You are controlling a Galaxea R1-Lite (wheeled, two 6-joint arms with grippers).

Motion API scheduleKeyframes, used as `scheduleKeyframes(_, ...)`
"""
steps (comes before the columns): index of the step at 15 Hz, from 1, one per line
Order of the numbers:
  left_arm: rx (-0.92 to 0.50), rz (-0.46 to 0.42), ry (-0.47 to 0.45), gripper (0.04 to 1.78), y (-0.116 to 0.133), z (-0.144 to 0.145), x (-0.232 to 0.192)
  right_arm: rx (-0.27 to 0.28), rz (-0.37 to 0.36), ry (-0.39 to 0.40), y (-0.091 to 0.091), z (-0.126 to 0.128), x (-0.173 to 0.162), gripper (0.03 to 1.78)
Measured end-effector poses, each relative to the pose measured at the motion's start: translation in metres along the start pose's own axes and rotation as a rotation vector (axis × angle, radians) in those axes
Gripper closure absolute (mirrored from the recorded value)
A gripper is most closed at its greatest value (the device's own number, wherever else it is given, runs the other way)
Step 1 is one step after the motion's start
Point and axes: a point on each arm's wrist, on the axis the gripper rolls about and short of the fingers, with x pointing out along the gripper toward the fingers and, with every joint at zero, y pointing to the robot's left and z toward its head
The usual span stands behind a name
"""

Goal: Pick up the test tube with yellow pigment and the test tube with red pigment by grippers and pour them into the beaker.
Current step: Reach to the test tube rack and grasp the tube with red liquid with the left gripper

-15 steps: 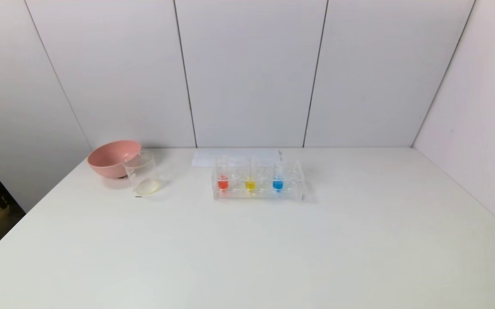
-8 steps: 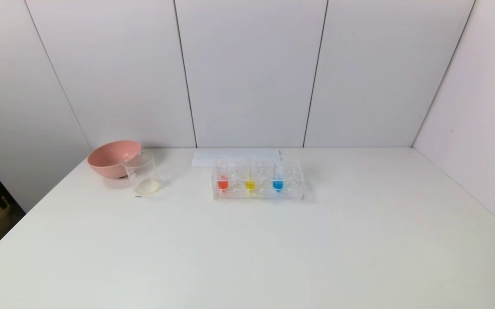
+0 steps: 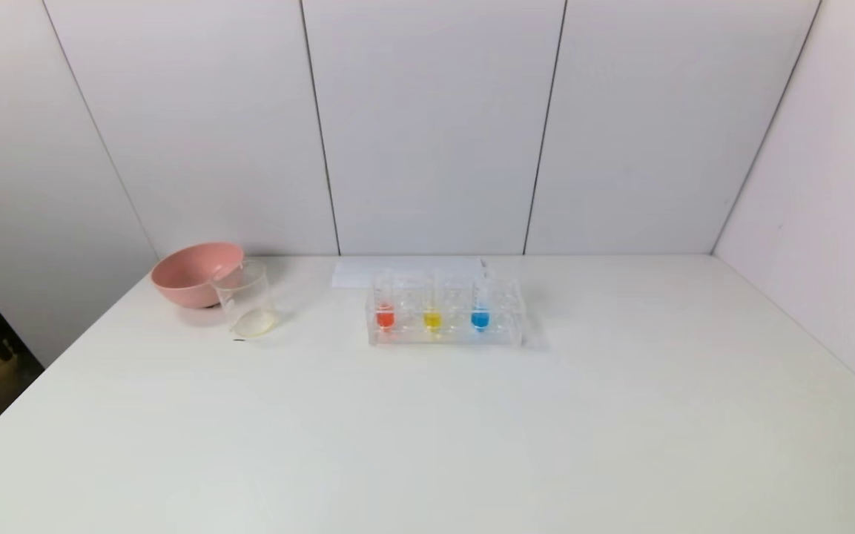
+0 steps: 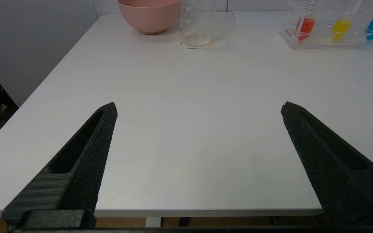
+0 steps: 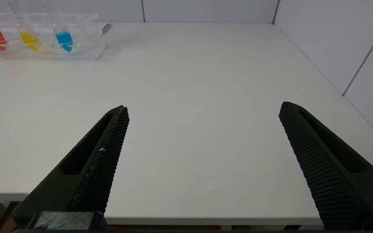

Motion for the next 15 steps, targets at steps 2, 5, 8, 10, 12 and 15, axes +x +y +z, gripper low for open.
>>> scheduleKeyframes(2,0.001,0.000,0.000,0.04,0.0000,0.0000,0.0000,0.000,0.000,0.000,0.0000,0.0000,0.0000,0.11)
scheduleKeyframes(5,0.000,0.000,0.000,0.04,0.0000,0.0000,0.0000,0.000,0.000,0.000,0.0000,0.0000,0.0000,0.11)
scheduleKeyframes(8,0.001,0.000,0.000,0.04,0.0000,0.0000,0.0000,0.000,0.000,0.000,0.0000,0.0000,0.0000,0.11)
scheduleKeyframes(10,0.002,0.000,0.000,0.04,0.0000,0.0000,0.0000,0.000,0.000,0.000,0.0000,0.0000,0.0000,0.11)
scheduleKeyframes(12,0.002,0.000,0.000,0.04,0.0000,0.0000,0.0000,0.000,0.000,0.000,0.0000,0.0000,0.0000,0.11)
scheduleKeyframes(15,0.009,0.002,0.000,0.04,0.0000,0.0000,0.0000,0.000,0.000,0.000,0.0000,0.0000,0.0000,0.11)
